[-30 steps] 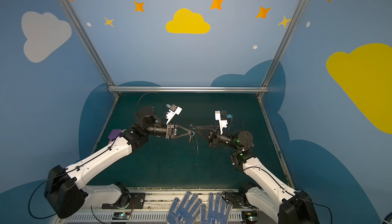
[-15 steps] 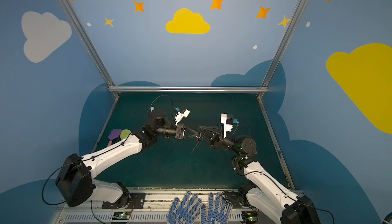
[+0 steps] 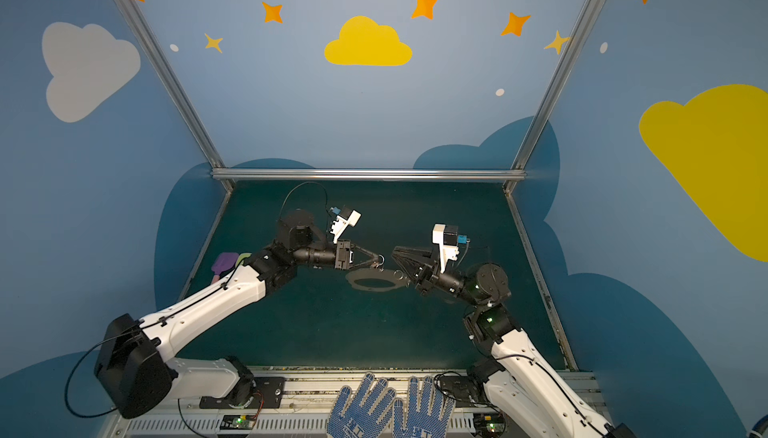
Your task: Put the keys on the keyring
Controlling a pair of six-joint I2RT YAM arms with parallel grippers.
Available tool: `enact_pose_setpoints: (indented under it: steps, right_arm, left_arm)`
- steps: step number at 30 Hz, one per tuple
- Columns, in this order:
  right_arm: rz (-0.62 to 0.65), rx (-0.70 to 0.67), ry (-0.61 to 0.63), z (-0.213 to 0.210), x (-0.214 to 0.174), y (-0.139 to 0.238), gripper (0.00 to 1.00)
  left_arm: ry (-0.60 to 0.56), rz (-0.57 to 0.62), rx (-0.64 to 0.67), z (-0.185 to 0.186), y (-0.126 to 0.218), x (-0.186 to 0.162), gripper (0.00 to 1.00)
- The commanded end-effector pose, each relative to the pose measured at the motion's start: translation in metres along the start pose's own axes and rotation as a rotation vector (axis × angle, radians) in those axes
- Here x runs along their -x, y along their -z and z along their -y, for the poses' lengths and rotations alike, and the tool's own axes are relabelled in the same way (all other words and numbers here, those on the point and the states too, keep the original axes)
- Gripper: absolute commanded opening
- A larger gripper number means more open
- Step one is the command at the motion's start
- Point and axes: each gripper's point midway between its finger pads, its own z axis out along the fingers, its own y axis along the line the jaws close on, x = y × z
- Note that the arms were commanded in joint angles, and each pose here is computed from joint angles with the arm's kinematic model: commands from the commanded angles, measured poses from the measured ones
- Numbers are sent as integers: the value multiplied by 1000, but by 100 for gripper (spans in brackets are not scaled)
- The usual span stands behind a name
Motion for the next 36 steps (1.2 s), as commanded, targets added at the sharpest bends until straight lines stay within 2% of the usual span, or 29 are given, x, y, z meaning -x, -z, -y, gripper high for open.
enact_pose_setpoints:
  steps: [1, 7, 14, 27, 30, 33, 36]
  right_arm:
    - [-134, -20, -54, 12, -29, -2, 32]
    - [-201, 19, -44, 19, -44, -14, 41]
    - [-182, 34, 60, 17, -37, -15, 44]
    - [-246, 246, -15, -11, -43, -23, 45]
    - [-250, 271, -15, -16, -44, -25, 43]
    - [-241, 278, -6, -18, -42, -26, 36]
    - [-246, 297, -5, -22, -41, -28, 19]
  left_arm:
    - [-75, 13, -24, 16, 8, 11, 4]
    - [-101, -5, -51, 26, 9, 11, 4]
    - [-133, -38, -100, 37, 12, 6, 4]
    - [-159, -21, -140, 49, 15, 8, 4]
    - [-161, -18, -149, 50, 16, 8, 4]
    - [-158, -19, -153, 51, 16, 7, 4]
    - [-157, -6, -148, 51, 17, 8, 4]
